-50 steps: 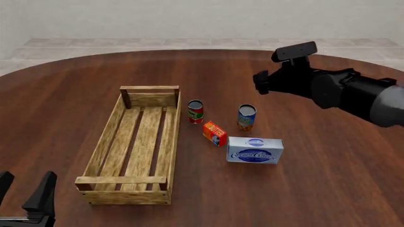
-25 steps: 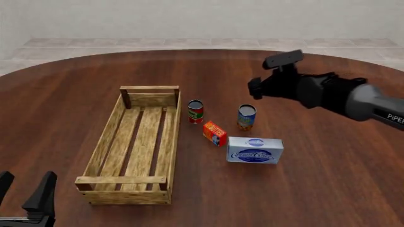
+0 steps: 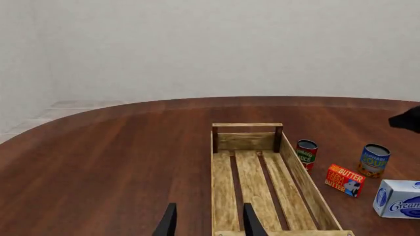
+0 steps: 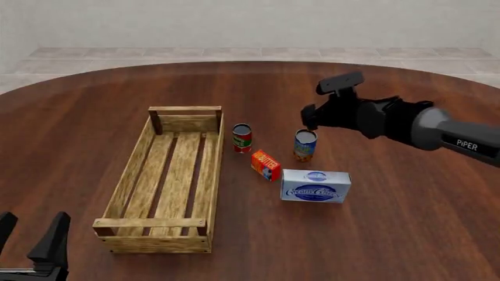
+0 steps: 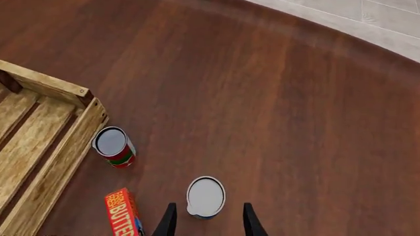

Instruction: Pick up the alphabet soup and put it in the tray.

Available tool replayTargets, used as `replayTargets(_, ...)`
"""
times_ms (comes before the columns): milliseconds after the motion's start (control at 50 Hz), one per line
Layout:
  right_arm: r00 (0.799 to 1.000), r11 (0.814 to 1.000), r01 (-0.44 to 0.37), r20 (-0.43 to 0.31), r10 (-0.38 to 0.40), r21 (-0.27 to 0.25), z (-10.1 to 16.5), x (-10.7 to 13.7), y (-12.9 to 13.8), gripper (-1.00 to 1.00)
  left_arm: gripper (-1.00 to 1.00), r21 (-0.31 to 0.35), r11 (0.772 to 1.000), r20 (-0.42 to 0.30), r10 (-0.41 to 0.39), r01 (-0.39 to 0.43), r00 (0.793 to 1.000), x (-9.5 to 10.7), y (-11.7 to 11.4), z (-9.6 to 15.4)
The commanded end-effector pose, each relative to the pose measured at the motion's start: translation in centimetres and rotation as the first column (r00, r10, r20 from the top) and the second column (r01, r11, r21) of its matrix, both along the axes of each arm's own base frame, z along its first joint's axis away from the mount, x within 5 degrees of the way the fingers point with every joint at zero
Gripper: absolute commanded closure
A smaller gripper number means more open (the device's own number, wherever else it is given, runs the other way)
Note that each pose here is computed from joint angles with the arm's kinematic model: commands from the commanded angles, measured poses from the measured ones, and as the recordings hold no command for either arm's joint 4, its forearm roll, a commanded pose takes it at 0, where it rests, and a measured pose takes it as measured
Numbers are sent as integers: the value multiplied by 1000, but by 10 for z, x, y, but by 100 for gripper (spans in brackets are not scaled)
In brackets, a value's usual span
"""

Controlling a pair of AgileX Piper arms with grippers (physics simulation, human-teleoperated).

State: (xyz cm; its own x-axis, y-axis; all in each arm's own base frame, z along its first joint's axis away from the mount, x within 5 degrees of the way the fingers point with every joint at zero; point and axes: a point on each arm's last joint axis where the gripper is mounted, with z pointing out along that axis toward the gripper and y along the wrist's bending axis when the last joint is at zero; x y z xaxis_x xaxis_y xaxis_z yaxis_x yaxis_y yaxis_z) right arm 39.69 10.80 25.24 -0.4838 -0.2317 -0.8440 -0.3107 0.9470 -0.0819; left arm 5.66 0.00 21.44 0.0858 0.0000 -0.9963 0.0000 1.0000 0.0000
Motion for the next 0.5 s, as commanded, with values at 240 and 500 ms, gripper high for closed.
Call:
replayTargets(240, 1000, 1000, -14, -28, 14, -7, -19, 2, 7, -100, -100, 0, 1000, 0, 0, 0, 1000, 0, 0, 0)
replayTargets(500, 999, 1000, -15, -32, 14, -9, -23, 2, 7, -100, -100, 0, 1000, 0, 0, 0, 1000, 0, 0, 0)
